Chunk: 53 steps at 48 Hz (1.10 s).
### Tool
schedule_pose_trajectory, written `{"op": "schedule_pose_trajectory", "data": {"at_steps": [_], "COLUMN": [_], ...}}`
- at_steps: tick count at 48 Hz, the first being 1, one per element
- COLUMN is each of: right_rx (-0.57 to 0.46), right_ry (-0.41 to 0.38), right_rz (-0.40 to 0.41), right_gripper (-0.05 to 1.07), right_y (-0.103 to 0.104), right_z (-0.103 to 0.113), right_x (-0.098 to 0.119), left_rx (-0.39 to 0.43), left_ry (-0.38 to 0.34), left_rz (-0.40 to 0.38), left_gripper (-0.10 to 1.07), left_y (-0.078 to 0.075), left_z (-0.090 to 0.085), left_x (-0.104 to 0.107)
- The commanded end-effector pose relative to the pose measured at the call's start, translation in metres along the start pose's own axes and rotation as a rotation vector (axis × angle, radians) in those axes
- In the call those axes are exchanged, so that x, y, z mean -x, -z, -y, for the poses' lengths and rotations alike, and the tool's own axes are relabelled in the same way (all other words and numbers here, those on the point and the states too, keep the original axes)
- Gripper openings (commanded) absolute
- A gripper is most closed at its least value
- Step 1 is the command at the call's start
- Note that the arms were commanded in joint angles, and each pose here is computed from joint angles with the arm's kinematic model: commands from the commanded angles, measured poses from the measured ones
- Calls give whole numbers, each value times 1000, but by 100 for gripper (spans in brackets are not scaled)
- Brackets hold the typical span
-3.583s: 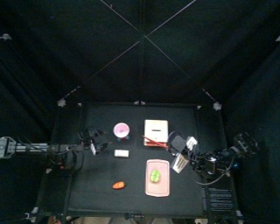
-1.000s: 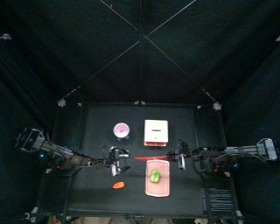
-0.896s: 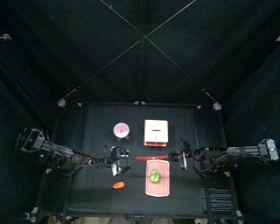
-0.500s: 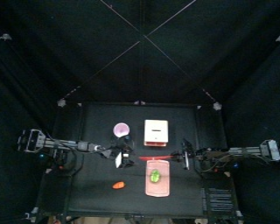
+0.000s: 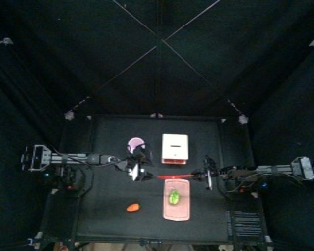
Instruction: Grab knife with other hand
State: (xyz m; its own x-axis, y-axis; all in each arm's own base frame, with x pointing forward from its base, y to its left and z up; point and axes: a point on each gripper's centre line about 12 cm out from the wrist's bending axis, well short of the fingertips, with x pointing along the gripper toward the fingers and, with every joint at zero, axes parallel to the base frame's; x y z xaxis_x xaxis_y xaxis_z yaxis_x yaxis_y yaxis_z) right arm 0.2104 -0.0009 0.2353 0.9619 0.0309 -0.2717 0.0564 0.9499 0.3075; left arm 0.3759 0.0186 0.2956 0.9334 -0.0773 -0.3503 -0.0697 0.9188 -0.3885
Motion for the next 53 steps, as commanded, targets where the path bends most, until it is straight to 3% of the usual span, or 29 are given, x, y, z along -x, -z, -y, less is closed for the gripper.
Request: {"op": "schedule_pose_trajectory", "data": {"at_steps": [1, 4, 9, 21, 31, 41, 50, 53], "right_rx": [-5, -7, -8, -13, -15, -15, -17, -21], "right_ry": [6, 8, 10, 12, 12, 13, 14, 13], "right_rz": [7, 6, 4, 1, 1, 0, -3, -1], "right_gripper": [31, 31, 31, 31, 31, 31, 31, 31], "right_y": [-4, -4, -3, -2, -2, -1, 0, -1], "right_z": [0, 0, 1, 1, 1, 2, 2, 2], "right_x": [-1, -1, -1, -1, -1, -1, 0, -1], "left_rx": [-86, -131, -127, -215, -377, -362, -469, -469], "left_ry": [-22, -32, -38, -49, -62, -82, -115, -138], "left_rz": [70, 78, 89, 66, 86, 100, 80, 98], "left_gripper": [102, 102, 102, 102, 103, 103, 103, 103], "left_y": [-22, -26, -29, -22, -21, -20, -8, -8], "left_z": [6, 8, 8, 9, 20, 18, 11, 9], "left_x": [4, 2, -1, -7, -6, -8, -13, -12]}}
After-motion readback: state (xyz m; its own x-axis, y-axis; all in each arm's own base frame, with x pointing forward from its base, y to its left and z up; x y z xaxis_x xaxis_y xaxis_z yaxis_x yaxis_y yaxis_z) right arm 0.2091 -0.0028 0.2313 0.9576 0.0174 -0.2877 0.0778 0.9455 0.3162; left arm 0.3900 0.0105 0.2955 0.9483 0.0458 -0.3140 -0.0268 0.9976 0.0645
